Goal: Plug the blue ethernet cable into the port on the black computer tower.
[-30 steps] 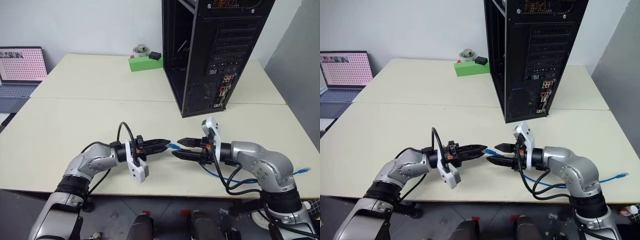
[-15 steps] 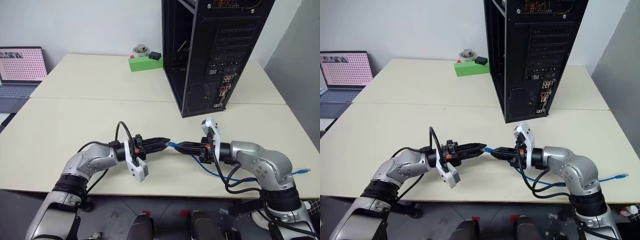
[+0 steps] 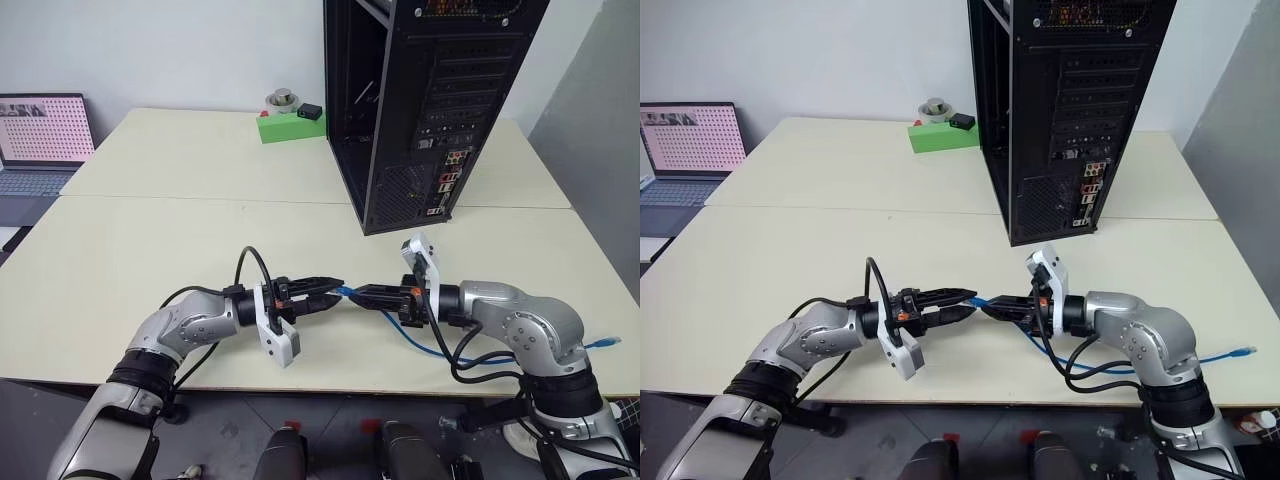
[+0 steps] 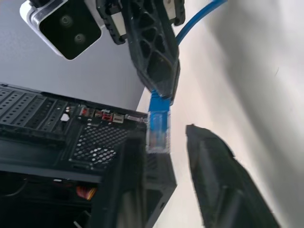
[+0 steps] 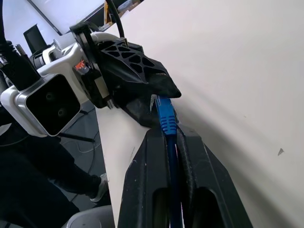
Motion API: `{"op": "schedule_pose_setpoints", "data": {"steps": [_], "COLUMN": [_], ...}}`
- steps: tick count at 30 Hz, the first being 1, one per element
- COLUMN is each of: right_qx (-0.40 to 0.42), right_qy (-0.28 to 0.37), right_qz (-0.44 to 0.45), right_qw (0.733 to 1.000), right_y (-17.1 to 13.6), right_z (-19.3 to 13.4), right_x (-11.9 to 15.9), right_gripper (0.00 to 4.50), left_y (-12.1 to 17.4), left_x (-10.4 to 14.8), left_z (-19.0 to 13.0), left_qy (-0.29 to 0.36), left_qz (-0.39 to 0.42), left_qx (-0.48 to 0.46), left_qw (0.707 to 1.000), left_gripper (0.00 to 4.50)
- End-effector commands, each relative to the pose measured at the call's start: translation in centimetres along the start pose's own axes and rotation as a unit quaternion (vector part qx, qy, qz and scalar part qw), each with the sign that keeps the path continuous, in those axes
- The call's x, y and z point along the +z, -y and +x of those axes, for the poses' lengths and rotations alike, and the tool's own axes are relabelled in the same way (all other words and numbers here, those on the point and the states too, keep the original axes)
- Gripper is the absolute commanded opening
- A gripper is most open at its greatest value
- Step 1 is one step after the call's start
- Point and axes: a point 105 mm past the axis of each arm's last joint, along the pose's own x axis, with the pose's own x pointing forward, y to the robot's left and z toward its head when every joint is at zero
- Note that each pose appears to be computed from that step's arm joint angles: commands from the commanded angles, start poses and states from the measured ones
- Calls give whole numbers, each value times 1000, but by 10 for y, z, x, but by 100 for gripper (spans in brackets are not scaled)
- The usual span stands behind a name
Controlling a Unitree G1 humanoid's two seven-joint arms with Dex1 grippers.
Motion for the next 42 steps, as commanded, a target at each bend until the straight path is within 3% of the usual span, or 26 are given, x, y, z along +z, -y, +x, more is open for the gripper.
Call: {"op": "schedule_pose_setpoints", "data": {"steps": [1,5,10,15,21,28,42], "right_qx": [8,-47,-198,-385,-495,-527,-506], "right_qy": [9,18,75,122,158,165,169], "right_qz": [-27,-65,-128,-166,-170,-131,-105], "right_qw": [1000,997,969,900,837,823,839], "right_y": [-5,7,38,78,106,131,140], "right_z": [-6,-24,-54,-84,-98,-103,-95], "right_x": [12,21,50,76,97,100,103], "right_gripper": [0,0,0,0,0,0,0], "left_y": [-3,5,-2,-26,-55,-74,-76], "left_x": [-3,-18,-31,-33,-40,-29,-20], "left_z": [-3,-6,2,27,49,72,80], "left_qy": [-6,-61,-113,-136,-169,-168,-167], "left_qz": [-23,-140,-343,-494,-564,-563,-544], "left_qx": [5,6,58,117,160,158,149], "left_qw": [1000,988,931,851,792,794,809], "left_gripper": [255,336,336,336,336,336,336]}}
